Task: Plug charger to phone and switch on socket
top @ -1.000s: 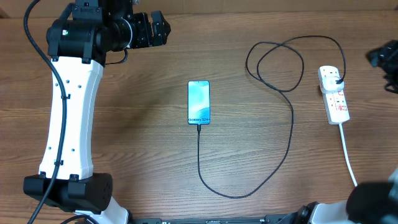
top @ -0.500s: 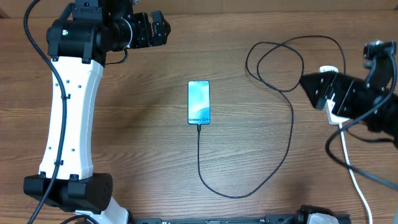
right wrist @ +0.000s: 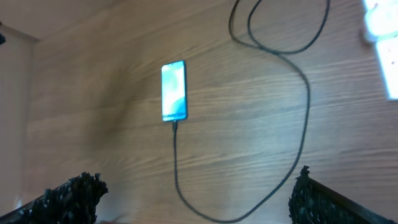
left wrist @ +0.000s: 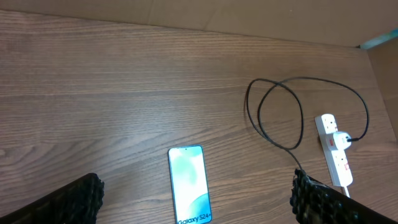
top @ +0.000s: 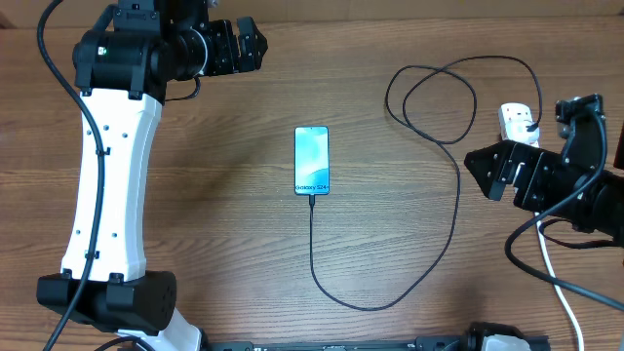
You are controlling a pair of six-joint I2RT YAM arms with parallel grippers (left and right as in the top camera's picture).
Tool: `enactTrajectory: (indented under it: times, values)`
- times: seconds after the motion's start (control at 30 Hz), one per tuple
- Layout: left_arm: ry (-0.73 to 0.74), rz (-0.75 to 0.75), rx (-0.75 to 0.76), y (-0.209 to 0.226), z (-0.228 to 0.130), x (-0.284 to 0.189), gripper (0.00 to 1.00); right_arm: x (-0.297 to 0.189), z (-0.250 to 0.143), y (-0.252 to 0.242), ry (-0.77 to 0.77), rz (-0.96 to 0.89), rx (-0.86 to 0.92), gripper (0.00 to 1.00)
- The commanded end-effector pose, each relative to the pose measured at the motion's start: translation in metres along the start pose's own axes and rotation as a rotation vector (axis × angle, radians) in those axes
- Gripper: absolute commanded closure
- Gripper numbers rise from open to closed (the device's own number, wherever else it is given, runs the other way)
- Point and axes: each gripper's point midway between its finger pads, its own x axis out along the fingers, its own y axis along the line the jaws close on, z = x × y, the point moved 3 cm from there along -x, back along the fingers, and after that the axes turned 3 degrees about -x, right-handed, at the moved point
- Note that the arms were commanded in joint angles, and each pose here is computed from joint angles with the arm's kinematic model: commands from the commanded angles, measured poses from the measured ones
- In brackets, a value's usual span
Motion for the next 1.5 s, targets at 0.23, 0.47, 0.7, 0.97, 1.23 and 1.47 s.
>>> enactTrajectory:
  times: [0.23, 0.47, 0.7, 0.97, 1.23, 1.47]
  values:
    - [0.004, 0.008, 0.007, 0.002, 0.000, 0.004, 0.00, 0.001, 0.014, 0.000, -0.340, -0.089, -0.211, 0.00]
    - [0.004, 0.008, 0.007, 0.002, 0.000, 0.004, 0.00, 0.016, -0.011, -0.021, -0.524, -0.118, -0.241, 0.00]
    - [0.004, 0.008, 0.007, 0.002, 0.000, 0.004, 0.00, 0.038, -0.041, -0.050, -0.650, -0.181, -0.237, 0.00]
    - [0.004, 0.008, 0.007, 0.002, 0.000, 0.004, 0.00, 0.068, -0.066, -0.067, -0.775, -0.155, -0.259, 0.00]
    - [0.004, 0.008, 0.007, 0.002, 0.000, 0.004, 0.00, 0.098, -0.078, -0.080, -0.900, -0.122, -0.282, 0.00]
    - [0.004, 0.008, 0.007, 0.002, 0.000, 0.004, 0.00, 0.111, -0.085, -0.086, -1.000, -0.100, -0.299, 0.00]
